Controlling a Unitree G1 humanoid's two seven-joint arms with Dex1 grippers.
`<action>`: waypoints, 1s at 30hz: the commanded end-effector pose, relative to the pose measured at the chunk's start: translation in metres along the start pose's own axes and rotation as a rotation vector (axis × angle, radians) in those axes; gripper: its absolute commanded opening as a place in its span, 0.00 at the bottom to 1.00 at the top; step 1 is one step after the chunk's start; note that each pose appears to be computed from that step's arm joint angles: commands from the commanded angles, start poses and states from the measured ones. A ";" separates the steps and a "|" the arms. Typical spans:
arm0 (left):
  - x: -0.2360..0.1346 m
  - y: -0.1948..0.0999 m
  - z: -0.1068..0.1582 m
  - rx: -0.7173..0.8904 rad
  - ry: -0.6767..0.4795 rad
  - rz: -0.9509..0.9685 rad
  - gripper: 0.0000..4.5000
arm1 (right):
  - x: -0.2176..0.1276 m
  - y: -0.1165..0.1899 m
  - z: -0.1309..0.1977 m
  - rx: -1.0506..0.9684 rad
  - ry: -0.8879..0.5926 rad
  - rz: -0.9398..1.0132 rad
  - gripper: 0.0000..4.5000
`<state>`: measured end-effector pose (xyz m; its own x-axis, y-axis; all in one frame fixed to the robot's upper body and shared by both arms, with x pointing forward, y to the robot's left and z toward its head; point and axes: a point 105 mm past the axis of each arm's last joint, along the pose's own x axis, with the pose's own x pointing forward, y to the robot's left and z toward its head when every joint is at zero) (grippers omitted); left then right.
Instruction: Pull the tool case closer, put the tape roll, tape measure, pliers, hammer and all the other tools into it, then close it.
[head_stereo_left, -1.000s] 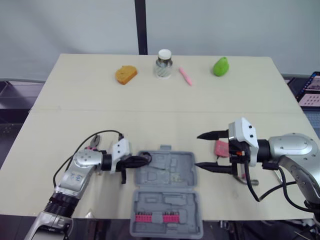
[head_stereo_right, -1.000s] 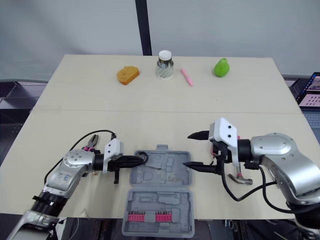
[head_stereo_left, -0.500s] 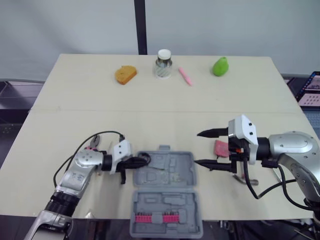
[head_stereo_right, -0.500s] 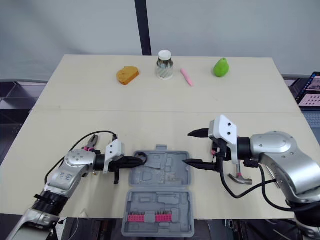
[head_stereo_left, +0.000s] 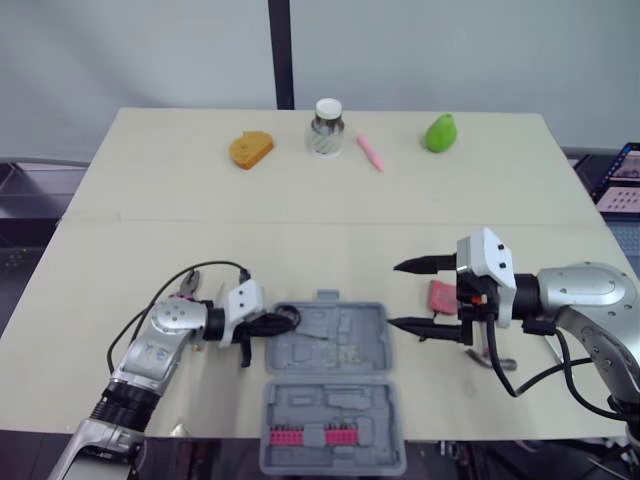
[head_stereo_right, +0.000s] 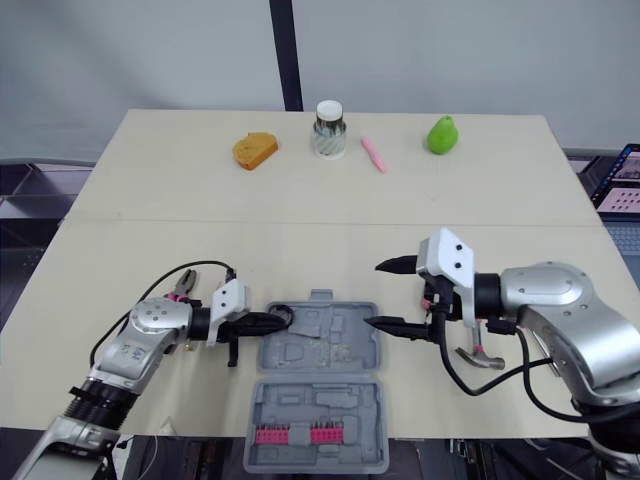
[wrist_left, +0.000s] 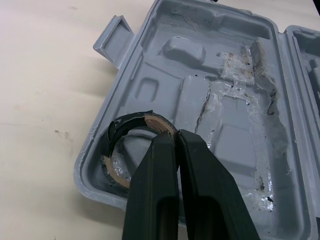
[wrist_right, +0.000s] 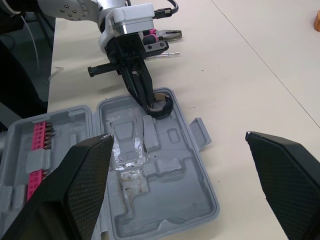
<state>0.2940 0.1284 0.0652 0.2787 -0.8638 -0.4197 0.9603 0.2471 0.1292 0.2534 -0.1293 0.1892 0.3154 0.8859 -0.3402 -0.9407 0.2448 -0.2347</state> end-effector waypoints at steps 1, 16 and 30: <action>-0.004 0.004 0.014 0.013 -0.043 0.008 0.33 | 0.002 0.005 0.011 -0.039 -0.025 0.019 1.00; -0.017 0.006 0.041 -0.034 -0.162 0.058 0.80 | 0.003 0.005 0.010 -0.032 -0.035 0.026 1.00; -0.006 0.007 0.014 -0.038 -0.142 0.132 0.34 | 0.003 0.002 0.011 -0.038 -0.038 0.023 1.00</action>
<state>0.2980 0.1294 0.0754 0.3927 -0.8730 -0.2892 0.9196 0.3762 0.1132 0.2539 -0.1263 0.1933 0.3070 0.8943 -0.3255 -0.9410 0.2342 -0.2443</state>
